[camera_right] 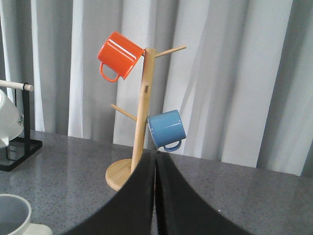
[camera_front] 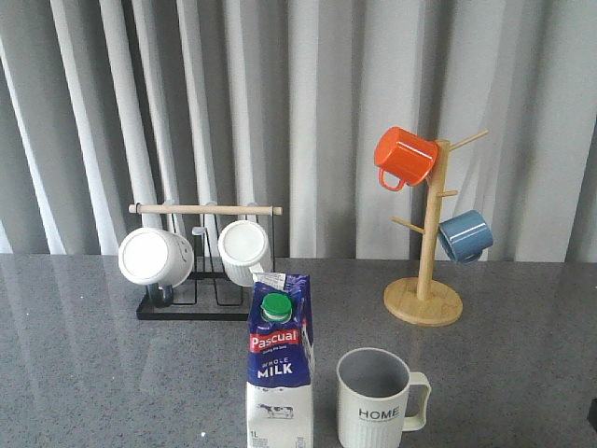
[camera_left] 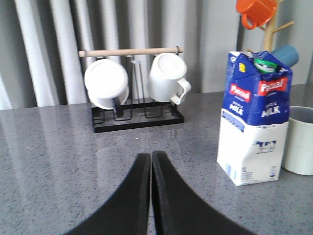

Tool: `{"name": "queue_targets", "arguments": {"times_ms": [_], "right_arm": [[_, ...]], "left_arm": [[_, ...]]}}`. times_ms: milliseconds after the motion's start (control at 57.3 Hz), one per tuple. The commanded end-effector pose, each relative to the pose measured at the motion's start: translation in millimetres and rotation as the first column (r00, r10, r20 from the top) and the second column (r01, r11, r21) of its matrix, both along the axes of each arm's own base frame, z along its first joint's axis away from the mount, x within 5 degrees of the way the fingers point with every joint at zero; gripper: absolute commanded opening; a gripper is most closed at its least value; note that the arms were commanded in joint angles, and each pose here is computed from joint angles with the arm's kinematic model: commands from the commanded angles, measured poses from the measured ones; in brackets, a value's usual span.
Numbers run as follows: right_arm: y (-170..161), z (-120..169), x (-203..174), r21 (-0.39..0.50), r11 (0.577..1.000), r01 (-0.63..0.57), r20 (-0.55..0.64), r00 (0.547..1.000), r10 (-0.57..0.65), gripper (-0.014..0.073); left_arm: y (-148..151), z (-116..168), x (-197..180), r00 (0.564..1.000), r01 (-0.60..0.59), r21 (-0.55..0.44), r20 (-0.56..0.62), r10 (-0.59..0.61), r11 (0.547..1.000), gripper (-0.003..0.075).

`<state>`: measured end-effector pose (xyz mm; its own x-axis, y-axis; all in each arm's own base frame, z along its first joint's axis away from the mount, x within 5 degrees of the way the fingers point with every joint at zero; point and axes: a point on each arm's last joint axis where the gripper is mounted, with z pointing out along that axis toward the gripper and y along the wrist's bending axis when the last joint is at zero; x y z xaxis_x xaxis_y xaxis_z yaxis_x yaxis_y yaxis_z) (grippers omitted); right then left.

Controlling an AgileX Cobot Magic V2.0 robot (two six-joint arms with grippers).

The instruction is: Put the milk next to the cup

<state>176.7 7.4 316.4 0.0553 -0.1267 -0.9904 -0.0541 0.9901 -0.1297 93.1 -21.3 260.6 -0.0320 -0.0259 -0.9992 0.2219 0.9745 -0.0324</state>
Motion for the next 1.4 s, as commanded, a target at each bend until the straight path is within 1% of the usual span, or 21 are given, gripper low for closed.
{"name": "queue_targets", "arguments": {"times_ms": [0, 245, 419, 472, 629, 1380], "right_arm": [[0, 16, -1, -0.007, 1.000, -0.005, 0.105, 0.994, 0.006, -0.0003], [0, 16, -1, -0.007, 1.000, -0.005, 0.105, 0.994, 0.006, -0.0003], [0, 17, -1, -0.007, 1.000, -0.005, 0.106, 0.994, 0.006, -0.0003], [0, 16, -1, -0.007, 1.000, -0.005, 0.105, 0.994, 0.006, -0.0003], [0, 16, -1, -0.007, 1.000, -0.005, 0.105, 0.994, 0.006, -0.0003], [0, 16, -1, -0.007, 1.000, -0.005, 0.104, 0.995, 0.006, -0.0003]], "left_arm": [[7, 4, -9, 0.992, -0.045, -0.061, 0.119, 0.052, 0.997, -0.0007], [17, -24, -26, 0.974, -0.152, -0.111, 0.150, 0.167, 0.982, -0.0007], [21, -40, -35, 0.957, -0.206, -0.097, 0.189, 0.221, 0.974, -0.0007], [22, -42, -36, 0.957, -0.219, -0.095, 0.175, 0.233, 0.971, -0.0007], [23, -44, -39, 0.953, -0.237, -0.093, 0.169, 0.250, 0.967, -0.0007], [23, -44, -39, 0.954, -0.236, -0.093, 0.167, 0.249, 0.967, -0.0007]]}}
